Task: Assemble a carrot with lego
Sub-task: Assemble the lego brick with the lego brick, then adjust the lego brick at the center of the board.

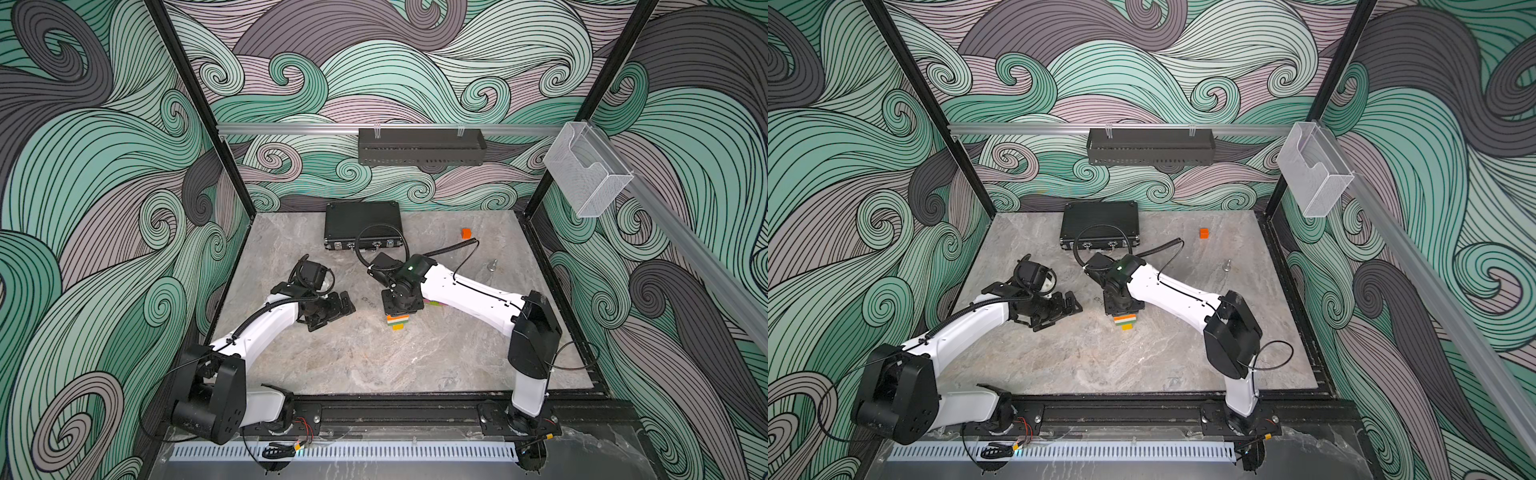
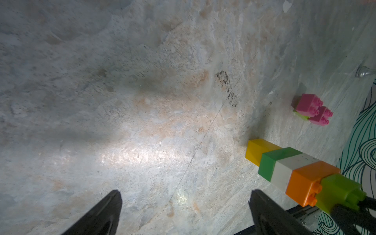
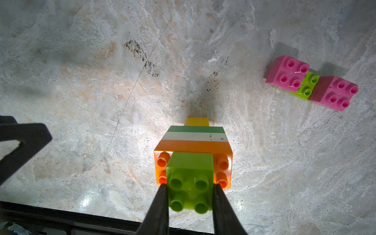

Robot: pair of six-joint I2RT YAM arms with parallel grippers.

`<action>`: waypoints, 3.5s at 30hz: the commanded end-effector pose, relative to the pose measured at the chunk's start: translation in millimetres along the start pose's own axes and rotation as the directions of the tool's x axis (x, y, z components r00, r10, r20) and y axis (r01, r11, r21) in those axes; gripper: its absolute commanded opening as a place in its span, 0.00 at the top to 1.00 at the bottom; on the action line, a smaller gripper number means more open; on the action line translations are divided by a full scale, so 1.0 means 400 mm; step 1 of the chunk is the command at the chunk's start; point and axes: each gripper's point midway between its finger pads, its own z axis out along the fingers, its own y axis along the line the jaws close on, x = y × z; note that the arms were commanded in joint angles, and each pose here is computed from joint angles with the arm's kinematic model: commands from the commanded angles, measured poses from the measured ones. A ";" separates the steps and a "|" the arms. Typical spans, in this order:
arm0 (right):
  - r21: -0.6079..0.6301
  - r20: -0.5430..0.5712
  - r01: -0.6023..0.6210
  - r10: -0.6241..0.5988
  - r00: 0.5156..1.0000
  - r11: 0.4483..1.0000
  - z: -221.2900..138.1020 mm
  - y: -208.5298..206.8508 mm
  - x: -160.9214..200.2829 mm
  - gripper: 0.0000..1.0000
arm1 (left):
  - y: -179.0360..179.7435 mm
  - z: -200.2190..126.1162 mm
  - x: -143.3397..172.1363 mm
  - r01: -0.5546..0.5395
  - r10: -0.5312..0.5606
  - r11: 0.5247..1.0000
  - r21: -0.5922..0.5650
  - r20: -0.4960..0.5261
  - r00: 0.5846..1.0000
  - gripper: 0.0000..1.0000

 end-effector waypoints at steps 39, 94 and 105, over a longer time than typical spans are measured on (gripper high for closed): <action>-0.045 -0.041 -0.040 0.039 0.998 0.998 0.040 -0.030 0.024 0.64 | 0.008 -0.012 -0.014 0.003 -0.002 1.000 -0.012 0.021 1.000 0.01; -0.134 0.001 -0.217 0.219 0.976 0.967 0.209 -0.399 -0.230 0.23 | 0.008 -0.013 -0.016 -0.003 0.004 1.000 -0.021 0.013 1.000 0.02; -0.163 -0.064 -0.260 0.253 0.965 0.952 0.249 -0.385 -0.169 0.23 | 0.008 -0.018 -0.017 -0.007 0.008 1.000 -0.021 0.019 1.000 0.02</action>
